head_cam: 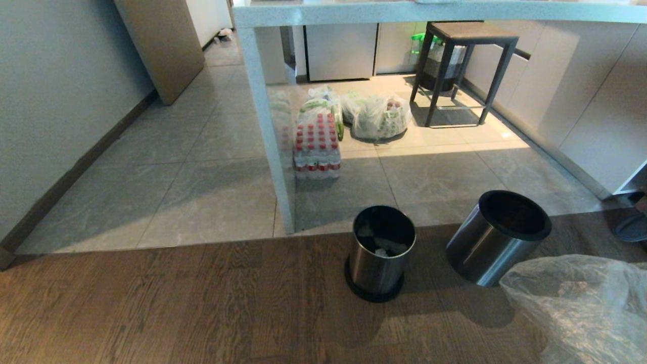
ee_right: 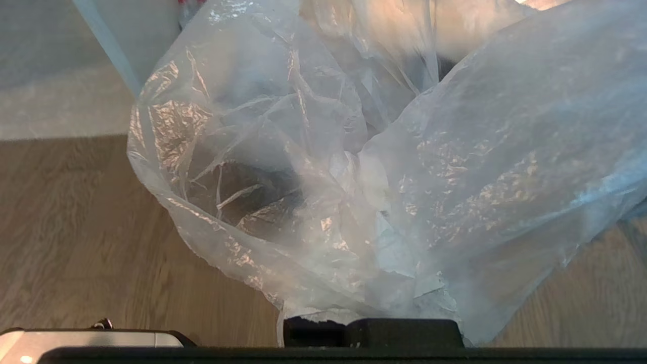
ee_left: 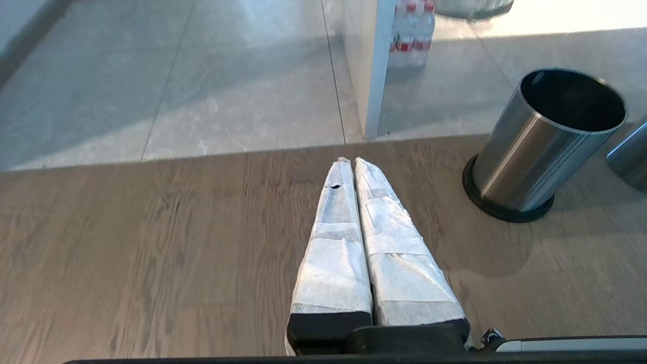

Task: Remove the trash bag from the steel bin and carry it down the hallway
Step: Put the trash bag at the door

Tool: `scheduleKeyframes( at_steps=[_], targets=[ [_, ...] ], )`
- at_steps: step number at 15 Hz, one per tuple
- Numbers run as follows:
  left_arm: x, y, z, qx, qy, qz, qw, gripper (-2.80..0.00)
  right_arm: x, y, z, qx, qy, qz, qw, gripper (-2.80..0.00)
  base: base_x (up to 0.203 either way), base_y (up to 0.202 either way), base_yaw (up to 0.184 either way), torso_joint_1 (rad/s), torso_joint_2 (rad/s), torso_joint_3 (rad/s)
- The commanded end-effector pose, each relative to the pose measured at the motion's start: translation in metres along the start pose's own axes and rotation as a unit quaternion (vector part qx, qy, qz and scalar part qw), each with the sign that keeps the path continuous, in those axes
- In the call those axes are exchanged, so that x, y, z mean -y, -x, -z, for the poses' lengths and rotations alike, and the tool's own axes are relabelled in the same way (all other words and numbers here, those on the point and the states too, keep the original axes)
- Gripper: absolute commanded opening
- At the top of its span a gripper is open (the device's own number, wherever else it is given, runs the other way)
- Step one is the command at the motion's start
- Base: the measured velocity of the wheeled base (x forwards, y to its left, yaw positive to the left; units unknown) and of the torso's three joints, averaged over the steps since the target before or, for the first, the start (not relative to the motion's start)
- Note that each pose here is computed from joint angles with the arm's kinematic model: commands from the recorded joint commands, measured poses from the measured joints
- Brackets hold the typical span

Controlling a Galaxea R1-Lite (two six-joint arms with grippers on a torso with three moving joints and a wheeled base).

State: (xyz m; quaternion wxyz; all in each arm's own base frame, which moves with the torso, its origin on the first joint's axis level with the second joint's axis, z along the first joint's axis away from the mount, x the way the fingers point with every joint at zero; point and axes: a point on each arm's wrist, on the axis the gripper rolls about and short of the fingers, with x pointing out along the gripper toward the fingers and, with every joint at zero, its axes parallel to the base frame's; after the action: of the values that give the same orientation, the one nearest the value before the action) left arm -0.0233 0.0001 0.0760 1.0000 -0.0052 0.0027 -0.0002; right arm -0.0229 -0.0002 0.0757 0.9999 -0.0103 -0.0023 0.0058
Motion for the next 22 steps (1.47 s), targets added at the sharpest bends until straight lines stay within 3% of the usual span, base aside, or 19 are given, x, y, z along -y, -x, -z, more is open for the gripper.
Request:
scheduleKeyframes(
  at_steps=[1,6,22],
  targets=[
    [0.0,0.0,0.0,0.0,0.0,0.0,1.0,-2.8,0.0,-0.0004,0.0003,-0.002,0.0,0.0,1.0,-2.8,0.0,0.0,0.0,0.002,0.0,0.202],
    [0.0,0.0,0.0,0.0,0.0,0.0,1.0,-2.8,0.0,-0.0004,0.0003,-0.002,0.0,0.0,1.0,-2.8,0.0,0.0,0.0,0.003,0.0,0.187],
    [0.0,0.0,0.0001,-0.001,-0.006,0.001,1.0,-2.8,0.0,-0.0004,0.0003,-0.002,0.0,0.0,1.0,-2.8,0.0,0.016,0.001,0.001,0.0,0.008]
  ],
)
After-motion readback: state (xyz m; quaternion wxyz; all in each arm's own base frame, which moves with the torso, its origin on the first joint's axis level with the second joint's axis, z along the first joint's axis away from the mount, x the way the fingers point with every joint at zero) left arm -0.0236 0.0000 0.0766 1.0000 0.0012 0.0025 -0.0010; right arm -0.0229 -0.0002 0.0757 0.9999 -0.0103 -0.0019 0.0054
